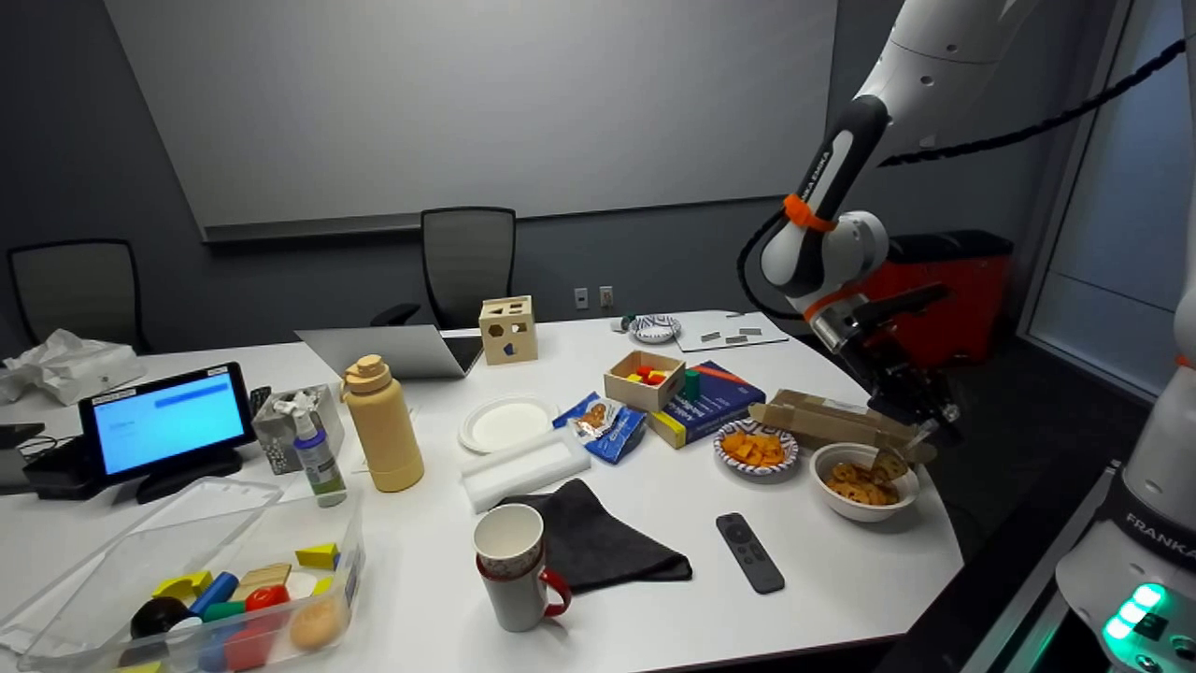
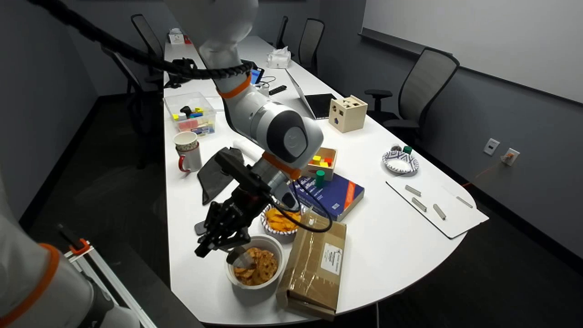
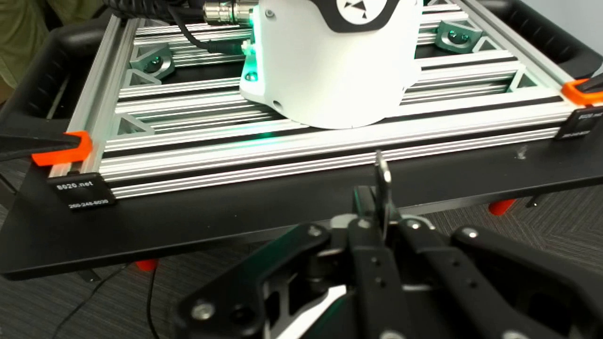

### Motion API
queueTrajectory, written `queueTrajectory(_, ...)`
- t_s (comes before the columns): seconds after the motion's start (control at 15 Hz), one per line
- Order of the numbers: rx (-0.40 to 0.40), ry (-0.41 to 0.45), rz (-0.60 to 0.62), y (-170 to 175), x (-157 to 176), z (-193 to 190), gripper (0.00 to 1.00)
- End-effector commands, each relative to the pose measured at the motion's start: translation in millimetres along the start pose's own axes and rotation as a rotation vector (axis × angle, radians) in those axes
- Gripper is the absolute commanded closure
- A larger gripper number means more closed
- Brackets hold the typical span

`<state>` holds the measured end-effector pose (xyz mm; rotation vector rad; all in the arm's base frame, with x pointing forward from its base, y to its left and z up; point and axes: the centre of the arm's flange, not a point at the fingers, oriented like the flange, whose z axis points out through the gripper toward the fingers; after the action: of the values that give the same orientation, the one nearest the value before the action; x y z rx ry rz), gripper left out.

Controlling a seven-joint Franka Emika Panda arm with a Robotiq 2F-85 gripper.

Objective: Use the cake spatula to stir the contents in the white bowl.

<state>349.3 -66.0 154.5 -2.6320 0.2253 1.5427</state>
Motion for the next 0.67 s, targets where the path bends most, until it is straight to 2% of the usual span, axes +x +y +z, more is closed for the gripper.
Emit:
queueTrajectory(0.0,-0.003,-0.032,-0.029,-4.7,5.3,11.8,0.99)
queueTrajectory(0.13,0.019,-0.030,-0.072,-8.3,7.8,15.0,0.99)
queueTrajectory(0.33,0.047,0.019,-0.123,-11.4,2.6,9.1,0.99)
queueTrajectory(0.6,0.021,0.115,-0.144,-8.2,-5.4,-5.0,0.99)
